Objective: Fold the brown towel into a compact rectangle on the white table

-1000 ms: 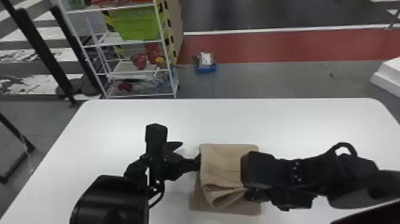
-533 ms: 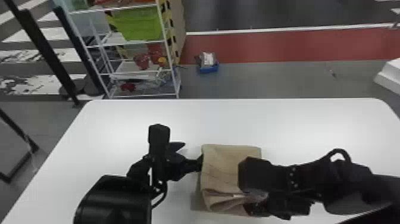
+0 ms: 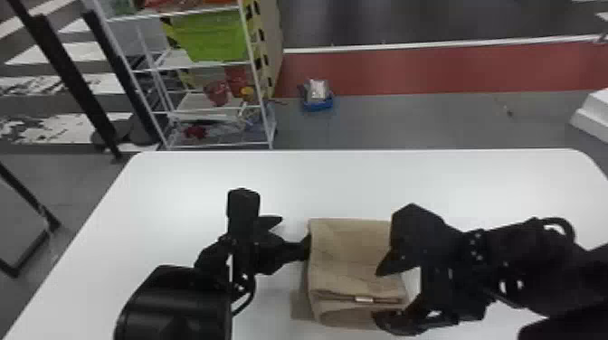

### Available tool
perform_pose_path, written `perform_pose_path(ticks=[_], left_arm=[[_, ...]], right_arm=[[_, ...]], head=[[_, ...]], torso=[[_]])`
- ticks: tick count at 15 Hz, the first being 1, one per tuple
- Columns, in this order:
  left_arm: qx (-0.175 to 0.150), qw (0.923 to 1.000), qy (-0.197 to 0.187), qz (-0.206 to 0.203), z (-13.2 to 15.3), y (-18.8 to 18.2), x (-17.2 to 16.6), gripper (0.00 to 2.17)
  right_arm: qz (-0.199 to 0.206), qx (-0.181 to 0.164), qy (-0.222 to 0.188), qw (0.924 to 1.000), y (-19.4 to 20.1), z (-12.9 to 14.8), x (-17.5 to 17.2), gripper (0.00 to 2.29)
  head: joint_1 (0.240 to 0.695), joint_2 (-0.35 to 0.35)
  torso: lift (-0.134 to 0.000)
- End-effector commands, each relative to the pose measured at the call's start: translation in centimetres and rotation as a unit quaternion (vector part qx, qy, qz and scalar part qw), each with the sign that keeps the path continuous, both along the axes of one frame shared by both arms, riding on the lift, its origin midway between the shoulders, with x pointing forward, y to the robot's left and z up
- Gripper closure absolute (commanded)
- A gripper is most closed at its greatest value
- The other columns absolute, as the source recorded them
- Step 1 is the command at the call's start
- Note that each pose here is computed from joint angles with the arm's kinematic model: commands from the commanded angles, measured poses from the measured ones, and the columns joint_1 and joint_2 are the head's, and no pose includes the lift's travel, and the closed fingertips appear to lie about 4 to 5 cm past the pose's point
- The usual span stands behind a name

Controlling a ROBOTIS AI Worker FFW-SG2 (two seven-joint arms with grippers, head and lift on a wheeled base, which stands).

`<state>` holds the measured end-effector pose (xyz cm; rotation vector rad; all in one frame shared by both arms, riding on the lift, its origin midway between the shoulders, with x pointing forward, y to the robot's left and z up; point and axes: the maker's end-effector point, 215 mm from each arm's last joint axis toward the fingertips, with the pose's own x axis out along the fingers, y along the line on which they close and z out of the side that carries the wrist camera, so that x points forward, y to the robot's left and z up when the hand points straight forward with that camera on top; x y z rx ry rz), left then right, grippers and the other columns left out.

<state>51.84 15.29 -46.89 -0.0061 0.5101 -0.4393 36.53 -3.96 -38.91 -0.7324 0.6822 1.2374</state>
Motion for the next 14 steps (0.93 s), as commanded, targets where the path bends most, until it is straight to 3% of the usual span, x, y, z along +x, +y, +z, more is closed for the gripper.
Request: perform_pose_path(ticks=[1, 2, 4, 5, 9, 14], left_arm=[[0.000, 1.0000, 0.000, -0.001, 0.0, -0.2, 0.0, 0.09], [0.000, 1.0000, 0.000, -0.001, 0.0, -0.2, 0.0, 0.09], [0.000, 1.0000, 0.000, -0.001, 0.0, -0.2, 0.0, 0.09], [0.000, 1.0000, 0.000, -0.002, 0.0, -0.3, 0.0, 0.09], [-0.001, 1.0000, 0.000, -0.003, 0.0, -0.2, -0.1, 0.10], [-0.001, 1.0000, 0.001, -0.004, 0.0, -0.3, -0.3, 0.10]], right_arm=[[-0.031, 0.049, 0.017, 0.9982, -0.9, 2.4, 1.5, 0.63], [-0.051, 0.062, 0.023, 0.9965, -1.5, 2.9, 2.3, 0.75], [-0.081, 0.077, 0.035, 0.9931, -2.9, 3.1, 3.9, 1.23], [-0.086, 0.067, 0.032, 0.9935, -3.6, 2.5, 4.3, 1.43], [-0.064, 0.036, 0.026, 0.9970, -3.2, 0.6, 3.3, 1.48], [-0.042, 0.004, 0.044, 0.9981, -2.6, -2.4, 1.3, 1.48]], head=[[0.695, 0.143], [0.695, 0.139], [0.695, 0.126], [0.695, 0.119], [0.695, 0.087], [0.695, 0.101]], torso=[[-0.124], [-0.124], [-0.124], [-0.124], [-0.124], [-0.124]])
